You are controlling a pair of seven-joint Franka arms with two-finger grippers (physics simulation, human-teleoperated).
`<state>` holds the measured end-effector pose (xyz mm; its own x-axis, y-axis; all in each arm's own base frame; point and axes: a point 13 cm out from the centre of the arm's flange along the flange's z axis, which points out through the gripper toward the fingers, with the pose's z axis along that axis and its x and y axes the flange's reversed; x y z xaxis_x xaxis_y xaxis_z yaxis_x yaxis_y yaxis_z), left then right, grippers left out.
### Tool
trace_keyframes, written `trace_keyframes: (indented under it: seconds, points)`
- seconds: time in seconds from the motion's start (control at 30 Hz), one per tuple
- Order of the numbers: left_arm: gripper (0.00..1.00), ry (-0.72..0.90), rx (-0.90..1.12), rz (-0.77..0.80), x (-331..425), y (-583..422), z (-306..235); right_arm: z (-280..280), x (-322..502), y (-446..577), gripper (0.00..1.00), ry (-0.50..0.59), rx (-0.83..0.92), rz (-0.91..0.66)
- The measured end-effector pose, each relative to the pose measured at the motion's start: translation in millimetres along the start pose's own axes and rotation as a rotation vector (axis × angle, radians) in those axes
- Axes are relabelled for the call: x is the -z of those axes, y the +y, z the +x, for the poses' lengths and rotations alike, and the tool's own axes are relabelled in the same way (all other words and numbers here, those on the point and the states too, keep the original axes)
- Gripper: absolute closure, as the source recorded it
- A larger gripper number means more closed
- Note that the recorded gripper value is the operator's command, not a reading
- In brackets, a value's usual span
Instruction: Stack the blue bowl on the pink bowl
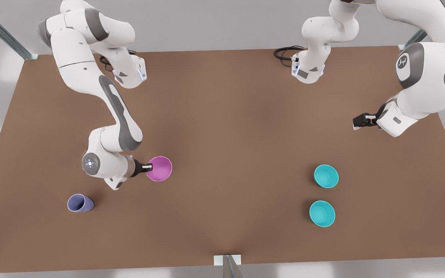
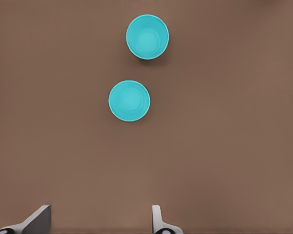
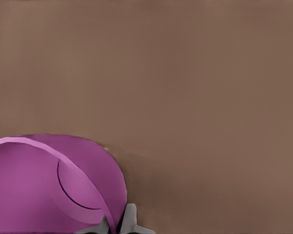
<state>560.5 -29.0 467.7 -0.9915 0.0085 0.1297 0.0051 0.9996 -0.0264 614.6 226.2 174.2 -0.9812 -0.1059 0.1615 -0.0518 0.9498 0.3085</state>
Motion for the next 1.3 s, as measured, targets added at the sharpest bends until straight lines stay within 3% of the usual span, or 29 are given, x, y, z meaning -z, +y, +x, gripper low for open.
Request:
trace_keyframes:
  seconds: [0.1,0.27,0.3,0.33,0.37,0.5,0.57,0.63,0.7,0.8,0.9,1.03,1.3]
  points:
    - [0.00,0.006,-0.001,0.000,-1,0,1,-24,-73,107,0.79,-0.001,0.019,-0.086]
    - [0.00,0.014,-0.001,0.000,-2,0,2,-52,-153,176,0.79,-0.070,-0.051,-0.155]
    - [0.00,0.016,0.000,-0.001,-3,0,2,-56,-155,179,0.59,-0.085,-0.072,-0.163]
    - [0.00,0.017,0.000,-0.001,-3,0,2,-60,-155,180,0.06,-0.099,-0.092,-0.168]
    - [0.00,0.019,0.000,-0.001,-4,0,2,-63,-155,180,0.00,-0.111,-0.111,-0.172]
    - [0.00,0.025,0.001,-0.001,-5,-1,3,-74,-136,188,0.00,-0.161,-0.166,-0.195]
    - [0.00,0.055,0.002,-0.001,-21,-1,-3,-81,-73,191,0.00,-0.216,-0.185,-0.216]
    - [0.00,0.123,0.008,0.009,-68,-2,-21,-97,25,111,0.00,-0.252,-0.283,-0.184]
    - [0.00,0.188,0.038,0.024,-127,8,-44,-98,112,-32,0.00,-0.250,-0.408,-0.074]
    - [0.00,0.211,0.092,0.044,-180,31,-67,-32,237,-163,0.00,-0.247,-0.490,0.145]
    - [0.00,0.199,0.152,0.073,-233,57,-77,61,341,-188,0.00,-0.256,-0.486,0.281]
    - [0.00,0.152,0.203,0.126,-284,62,-85,119,366,-185,0.00,-0.181,-0.426,0.353]
    - [0.00,0.057,0.167,0.130,-383,83,-102,147,357,-188,0.00,-0.054,-0.336,0.378]
